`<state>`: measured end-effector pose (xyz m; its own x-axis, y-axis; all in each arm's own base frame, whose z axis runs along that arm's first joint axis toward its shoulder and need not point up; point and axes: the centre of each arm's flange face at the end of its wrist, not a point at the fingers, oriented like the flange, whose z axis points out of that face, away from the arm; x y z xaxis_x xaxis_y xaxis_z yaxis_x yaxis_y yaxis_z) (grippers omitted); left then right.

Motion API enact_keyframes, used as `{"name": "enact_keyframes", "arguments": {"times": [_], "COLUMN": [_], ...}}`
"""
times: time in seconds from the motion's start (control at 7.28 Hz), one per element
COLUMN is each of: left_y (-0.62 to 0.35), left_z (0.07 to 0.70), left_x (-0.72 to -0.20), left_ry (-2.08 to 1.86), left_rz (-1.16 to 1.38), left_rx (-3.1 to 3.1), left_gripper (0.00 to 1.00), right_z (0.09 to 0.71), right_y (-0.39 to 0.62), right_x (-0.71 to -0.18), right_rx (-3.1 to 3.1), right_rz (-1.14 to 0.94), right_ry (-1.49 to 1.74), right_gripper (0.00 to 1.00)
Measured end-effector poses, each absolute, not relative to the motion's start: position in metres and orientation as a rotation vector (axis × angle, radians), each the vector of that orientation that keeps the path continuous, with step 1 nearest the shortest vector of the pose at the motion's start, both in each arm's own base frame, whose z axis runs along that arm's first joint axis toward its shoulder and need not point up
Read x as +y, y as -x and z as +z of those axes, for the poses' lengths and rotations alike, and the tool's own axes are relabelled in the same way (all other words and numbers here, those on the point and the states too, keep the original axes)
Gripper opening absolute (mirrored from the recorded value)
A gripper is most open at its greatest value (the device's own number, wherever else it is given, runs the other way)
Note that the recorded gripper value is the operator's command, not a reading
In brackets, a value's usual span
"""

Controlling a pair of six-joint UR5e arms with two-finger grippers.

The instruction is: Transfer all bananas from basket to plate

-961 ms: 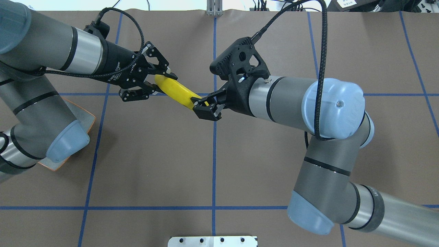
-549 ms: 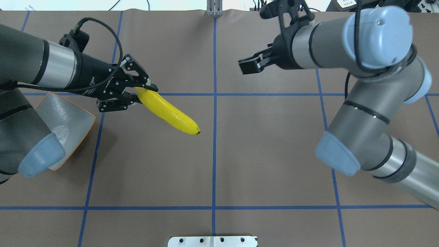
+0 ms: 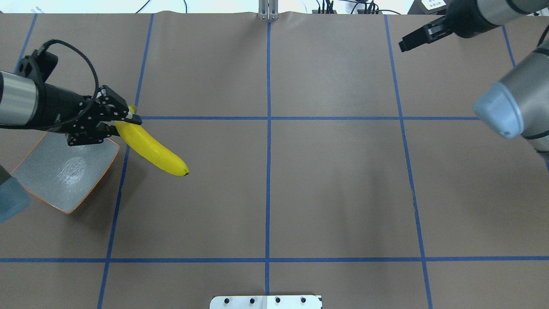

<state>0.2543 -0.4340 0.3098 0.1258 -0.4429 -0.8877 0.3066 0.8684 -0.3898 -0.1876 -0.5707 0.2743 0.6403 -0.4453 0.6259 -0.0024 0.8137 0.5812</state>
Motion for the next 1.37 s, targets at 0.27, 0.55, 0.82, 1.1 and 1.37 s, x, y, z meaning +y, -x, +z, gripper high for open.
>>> {"name": "enact_keyframes", "arguments": {"times": [0.27, 0.55, 0.82, 1.1, 1.37], "left_y": [-0.233, -0.218, -0.181, -0.16, -0.16], "left_z": [0.363, 0.434, 0.499, 0.534, 0.567], "left_x": [-0.45, -0.47, -0.486, -0.49, -0.49], "left_ry": [0.075, 0.033, 0.051, 0.065, 0.057], "left_rz": [-0.569, -0.55, -0.492, -0.455, -0.437], "left_rx": [1.278, 1.27, 1.284, 1.282, 1.29], "left_gripper": [0.0, 0.0, 0.0, 0.15, 0.51], "right_z": [0.33, 0.372, 0.401, 0.407, 0.406], "right_y": [0.122, 0.072, 0.047, 0.04, 0.037], "right_x": [-0.586, -0.597, -0.607, -0.61, -0.611], "right_rx": [-0.812, -0.792, -0.766, -0.757, -0.755], "right_rz": [-0.331, -0.375, -0.409, -0.418, -0.417], "right_ry": [-0.564, -0.556, -0.553, -0.555, -0.56], "right_gripper": [1.0, 1.0, 1.0, 1.0, 1.0]}}
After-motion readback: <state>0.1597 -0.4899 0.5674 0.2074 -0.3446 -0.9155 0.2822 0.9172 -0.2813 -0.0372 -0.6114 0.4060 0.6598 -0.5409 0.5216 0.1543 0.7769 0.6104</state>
